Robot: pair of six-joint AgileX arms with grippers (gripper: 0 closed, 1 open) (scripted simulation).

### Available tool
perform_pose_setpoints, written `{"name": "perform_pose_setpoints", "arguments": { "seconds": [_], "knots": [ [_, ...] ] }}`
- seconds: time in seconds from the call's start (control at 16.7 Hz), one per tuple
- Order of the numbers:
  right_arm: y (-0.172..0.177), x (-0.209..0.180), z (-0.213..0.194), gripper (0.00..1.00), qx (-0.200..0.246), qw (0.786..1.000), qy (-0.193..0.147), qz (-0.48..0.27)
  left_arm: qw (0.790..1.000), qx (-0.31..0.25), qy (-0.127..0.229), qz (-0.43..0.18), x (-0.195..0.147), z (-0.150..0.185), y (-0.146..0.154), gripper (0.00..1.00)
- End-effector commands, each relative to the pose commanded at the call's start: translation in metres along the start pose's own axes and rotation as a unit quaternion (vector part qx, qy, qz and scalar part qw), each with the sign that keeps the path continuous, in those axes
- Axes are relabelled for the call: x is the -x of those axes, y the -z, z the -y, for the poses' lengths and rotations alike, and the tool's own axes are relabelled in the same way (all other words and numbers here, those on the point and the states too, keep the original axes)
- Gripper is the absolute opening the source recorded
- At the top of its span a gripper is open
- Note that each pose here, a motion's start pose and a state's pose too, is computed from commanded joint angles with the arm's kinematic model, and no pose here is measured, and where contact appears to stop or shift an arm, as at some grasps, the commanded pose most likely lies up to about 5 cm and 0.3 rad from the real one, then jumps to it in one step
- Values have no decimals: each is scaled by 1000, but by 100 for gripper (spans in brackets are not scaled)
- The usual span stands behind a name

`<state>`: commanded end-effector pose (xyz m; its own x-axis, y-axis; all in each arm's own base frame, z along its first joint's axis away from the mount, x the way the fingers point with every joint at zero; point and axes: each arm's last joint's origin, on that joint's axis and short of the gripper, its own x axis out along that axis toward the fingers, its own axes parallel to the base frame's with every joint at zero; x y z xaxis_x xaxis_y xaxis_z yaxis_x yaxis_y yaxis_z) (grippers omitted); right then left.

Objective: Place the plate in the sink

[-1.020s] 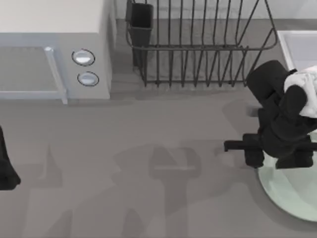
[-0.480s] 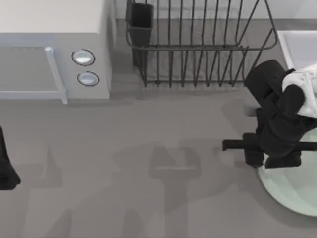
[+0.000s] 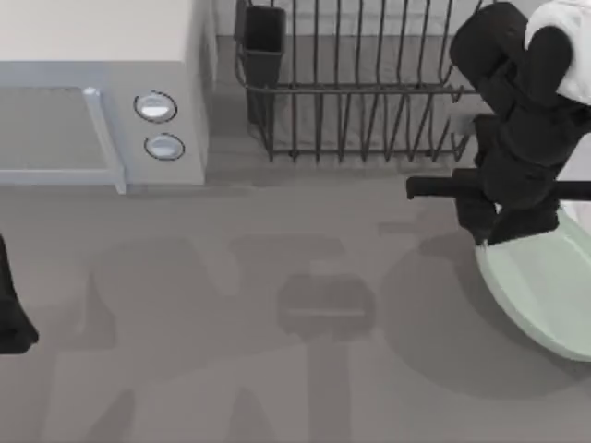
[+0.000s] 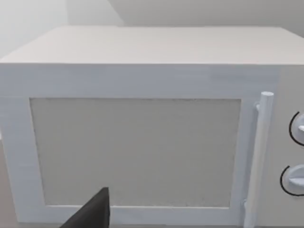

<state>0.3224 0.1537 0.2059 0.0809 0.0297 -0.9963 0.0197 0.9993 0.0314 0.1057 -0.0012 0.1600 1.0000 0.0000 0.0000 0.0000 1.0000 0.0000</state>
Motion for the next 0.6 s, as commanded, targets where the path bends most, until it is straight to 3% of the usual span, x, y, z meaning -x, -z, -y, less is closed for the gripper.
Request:
{"name": "perform_pose_setpoints", "arguments": {
  "seconds": [0.36,0.6],
  "knots": [
    [2,120,3,0,0,1000,1,-3,1000,0,0,0,0,0,0,100],
    [15,164,11,0,0,1000,-4,8,1000,0,0,0,0,0,0,100]
  ]
}}
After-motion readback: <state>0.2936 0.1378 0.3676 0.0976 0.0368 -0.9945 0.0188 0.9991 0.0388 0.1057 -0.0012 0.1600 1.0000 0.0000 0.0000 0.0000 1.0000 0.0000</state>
